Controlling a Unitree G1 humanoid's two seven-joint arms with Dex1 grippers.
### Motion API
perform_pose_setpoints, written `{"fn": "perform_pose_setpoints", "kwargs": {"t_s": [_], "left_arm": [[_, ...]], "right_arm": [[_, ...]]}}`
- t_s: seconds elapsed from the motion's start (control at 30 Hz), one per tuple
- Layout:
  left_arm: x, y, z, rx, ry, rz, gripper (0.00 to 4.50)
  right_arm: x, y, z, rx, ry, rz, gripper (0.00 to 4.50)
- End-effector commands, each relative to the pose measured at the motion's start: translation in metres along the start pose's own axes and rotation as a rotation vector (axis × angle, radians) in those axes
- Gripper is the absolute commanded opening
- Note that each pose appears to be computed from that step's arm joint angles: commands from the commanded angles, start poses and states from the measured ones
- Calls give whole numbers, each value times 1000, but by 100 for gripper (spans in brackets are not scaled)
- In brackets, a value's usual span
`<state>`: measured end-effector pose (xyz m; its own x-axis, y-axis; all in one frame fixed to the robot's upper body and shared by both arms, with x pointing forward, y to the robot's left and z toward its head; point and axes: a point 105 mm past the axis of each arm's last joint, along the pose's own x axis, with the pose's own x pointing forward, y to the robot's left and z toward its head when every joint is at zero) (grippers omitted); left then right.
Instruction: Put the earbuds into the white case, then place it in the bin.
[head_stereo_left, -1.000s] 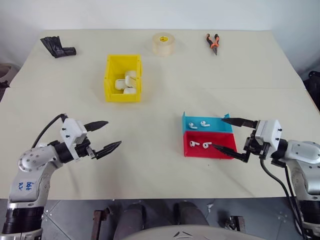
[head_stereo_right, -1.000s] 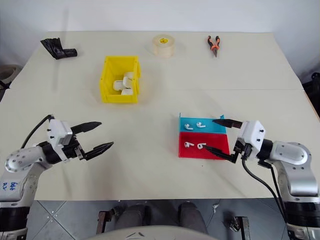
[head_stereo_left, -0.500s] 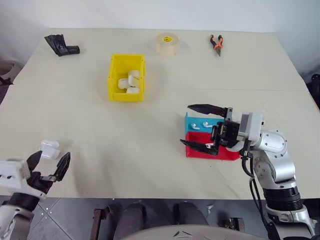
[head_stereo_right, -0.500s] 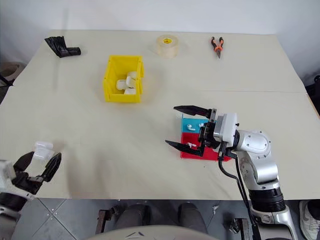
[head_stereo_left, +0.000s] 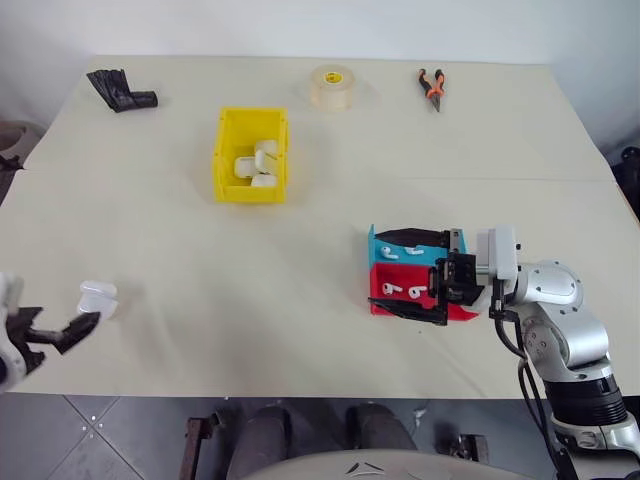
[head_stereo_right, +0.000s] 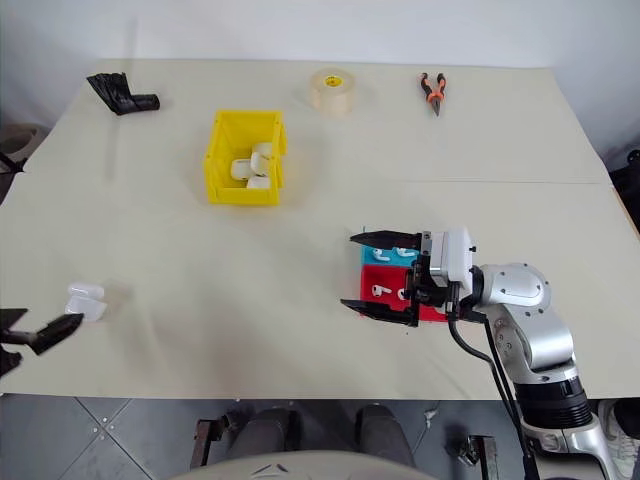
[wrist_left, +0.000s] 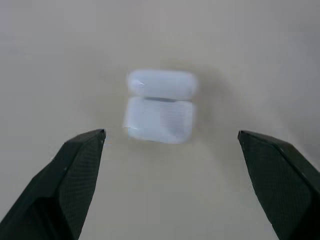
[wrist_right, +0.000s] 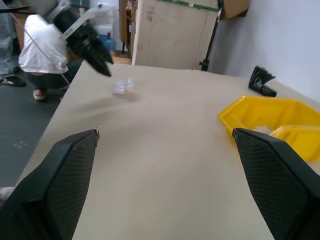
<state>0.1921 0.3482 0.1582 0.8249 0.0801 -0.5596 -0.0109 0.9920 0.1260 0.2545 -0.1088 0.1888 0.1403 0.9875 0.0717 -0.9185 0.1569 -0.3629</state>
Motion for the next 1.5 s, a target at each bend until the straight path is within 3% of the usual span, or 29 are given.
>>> {"fn": "perform_pose_setpoints", "kwargs": {"t_s": [0.03,0.33,1.37,1.5], "left_arm": [[1,3,7,-22,128,-36,450],[26,6,10,0,354,-74,450],[53,3,-1,19,446,-133,450],[56,1,-2,15,438,-140,364]], "right_arm": [[1,5,10,-21,-14,36,447],[4,18,13,-19,-20,103,447],[9,22,12,-29,-25,31,447],[10,21,11,-33,-24,23,450]]}}
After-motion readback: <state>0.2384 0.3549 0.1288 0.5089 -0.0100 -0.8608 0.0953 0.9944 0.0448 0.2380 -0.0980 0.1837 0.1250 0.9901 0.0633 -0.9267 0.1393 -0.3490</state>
